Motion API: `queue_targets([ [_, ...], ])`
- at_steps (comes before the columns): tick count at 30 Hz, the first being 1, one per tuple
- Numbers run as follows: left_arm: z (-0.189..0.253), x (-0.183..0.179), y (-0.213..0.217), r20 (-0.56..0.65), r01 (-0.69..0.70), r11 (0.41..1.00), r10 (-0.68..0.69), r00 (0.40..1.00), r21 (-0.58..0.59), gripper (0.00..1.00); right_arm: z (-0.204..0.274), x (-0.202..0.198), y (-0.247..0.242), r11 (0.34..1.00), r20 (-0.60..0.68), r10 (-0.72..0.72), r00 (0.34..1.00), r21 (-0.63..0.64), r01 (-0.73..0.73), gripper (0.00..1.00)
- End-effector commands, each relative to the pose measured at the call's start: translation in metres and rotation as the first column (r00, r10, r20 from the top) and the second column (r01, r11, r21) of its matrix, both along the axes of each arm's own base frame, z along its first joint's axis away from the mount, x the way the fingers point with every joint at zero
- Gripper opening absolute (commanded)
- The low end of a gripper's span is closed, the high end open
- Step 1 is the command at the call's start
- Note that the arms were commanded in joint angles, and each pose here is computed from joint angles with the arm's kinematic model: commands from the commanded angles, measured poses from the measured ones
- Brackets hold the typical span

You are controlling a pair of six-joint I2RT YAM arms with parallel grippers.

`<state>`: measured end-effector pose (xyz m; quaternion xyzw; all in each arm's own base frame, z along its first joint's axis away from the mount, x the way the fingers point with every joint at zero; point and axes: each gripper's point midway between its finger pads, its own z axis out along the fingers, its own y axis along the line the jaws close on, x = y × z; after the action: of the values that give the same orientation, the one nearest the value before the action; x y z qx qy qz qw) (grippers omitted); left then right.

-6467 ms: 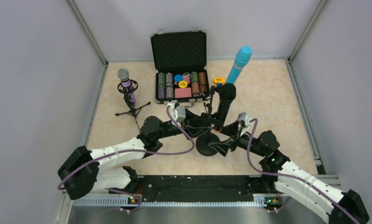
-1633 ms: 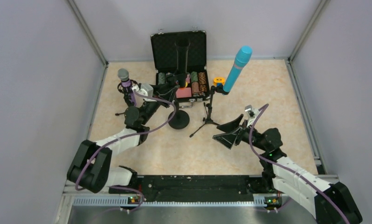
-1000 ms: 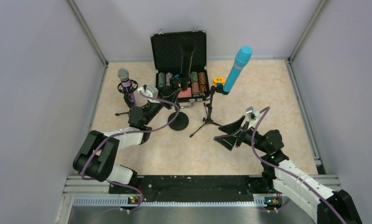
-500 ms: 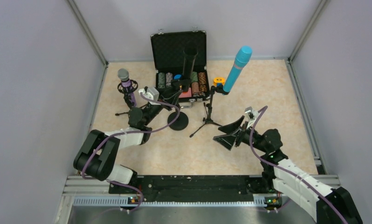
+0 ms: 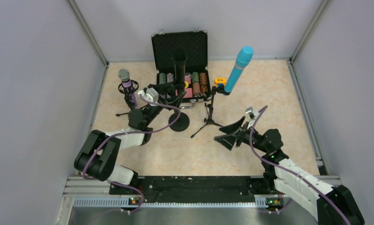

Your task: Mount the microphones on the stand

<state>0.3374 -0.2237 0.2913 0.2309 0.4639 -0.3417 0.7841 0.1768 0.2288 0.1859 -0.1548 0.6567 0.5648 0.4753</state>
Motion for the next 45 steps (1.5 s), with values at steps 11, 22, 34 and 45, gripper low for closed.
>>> queue_targets([
  [11, 0.042, -0.016, 0.019, 0.131, -0.057, 0.995, 0.067, 0.989, -0.080, 0.98, 0.011, 0.005, -0.003, 0.999, 0.062, -0.025, 0.998, 0.022, 0.024, 0.94],
  [22, 0.034, -0.019, 0.021, 0.033, -0.063, 0.997, 0.065, 0.997, -0.049, 0.99, 0.011, 0.004, -0.003, 0.999, 0.057, -0.024, 0.998, 0.023, 0.023, 0.94],
  [34, -0.005, -0.035, 0.026, -0.226, -0.050, 0.998, 0.056, 0.973, 0.033, 0.99, 0.008, 0.005, -0.002, 1.000, 0.040, -0.021, 0.999, 0.022, 0.020, 0.98],
  [45, -0.066, -0.064, 0.041, -0.429, -0.052, 0.994, 0.090, 0.899, 0.101, 0.99, 0.001, 0.006, -0.003, 0.999, 0.022, -0.030, 0.999, 0.012, 0.030, 0.99],
])
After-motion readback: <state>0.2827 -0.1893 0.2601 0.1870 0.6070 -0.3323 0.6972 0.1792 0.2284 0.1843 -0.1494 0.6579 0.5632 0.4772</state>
